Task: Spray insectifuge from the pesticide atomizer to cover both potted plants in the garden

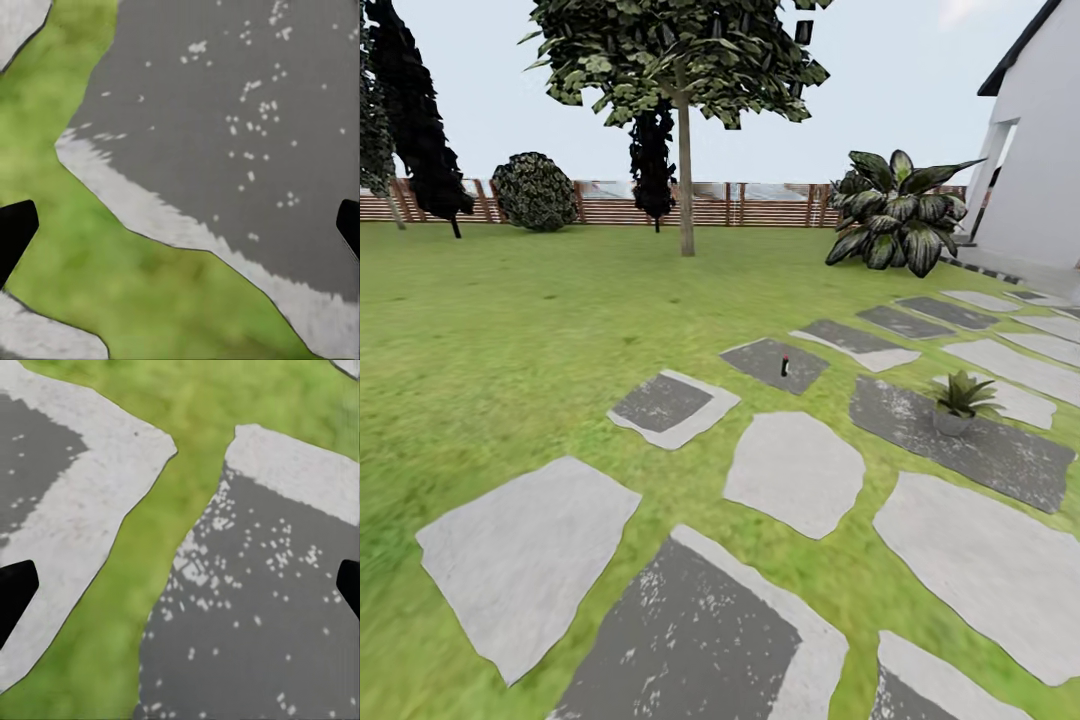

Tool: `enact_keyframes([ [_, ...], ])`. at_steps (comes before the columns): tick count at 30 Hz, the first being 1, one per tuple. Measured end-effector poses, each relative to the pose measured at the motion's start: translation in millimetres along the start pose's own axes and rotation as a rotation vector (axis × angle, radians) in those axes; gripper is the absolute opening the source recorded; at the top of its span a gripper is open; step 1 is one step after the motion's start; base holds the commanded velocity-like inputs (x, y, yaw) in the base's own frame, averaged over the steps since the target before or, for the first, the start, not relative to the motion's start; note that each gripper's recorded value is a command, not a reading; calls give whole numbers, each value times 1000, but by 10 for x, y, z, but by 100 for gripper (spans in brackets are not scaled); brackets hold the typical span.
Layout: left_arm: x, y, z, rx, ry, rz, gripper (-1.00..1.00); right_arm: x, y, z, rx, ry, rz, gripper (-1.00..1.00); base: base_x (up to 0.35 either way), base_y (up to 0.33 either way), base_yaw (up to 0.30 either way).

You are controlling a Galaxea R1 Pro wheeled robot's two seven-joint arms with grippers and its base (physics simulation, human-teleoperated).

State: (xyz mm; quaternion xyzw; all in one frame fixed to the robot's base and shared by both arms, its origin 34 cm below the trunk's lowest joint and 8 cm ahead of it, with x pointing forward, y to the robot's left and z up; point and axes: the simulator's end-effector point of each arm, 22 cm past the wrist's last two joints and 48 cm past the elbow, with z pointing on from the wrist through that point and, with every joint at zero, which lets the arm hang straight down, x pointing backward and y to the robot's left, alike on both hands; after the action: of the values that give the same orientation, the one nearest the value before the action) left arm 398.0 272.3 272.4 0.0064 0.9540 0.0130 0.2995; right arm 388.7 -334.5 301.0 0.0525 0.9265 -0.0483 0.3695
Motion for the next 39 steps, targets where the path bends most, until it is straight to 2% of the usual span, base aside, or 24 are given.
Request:
enact_keyframes([
  [12,0,3,0,0,0,0,100,1,3,0,-1,0,0,100,339,85,-229],
  [39,1,1,0,0,0,0,100,2,12,-1,-1,0,1,100,339,97,-17],
])
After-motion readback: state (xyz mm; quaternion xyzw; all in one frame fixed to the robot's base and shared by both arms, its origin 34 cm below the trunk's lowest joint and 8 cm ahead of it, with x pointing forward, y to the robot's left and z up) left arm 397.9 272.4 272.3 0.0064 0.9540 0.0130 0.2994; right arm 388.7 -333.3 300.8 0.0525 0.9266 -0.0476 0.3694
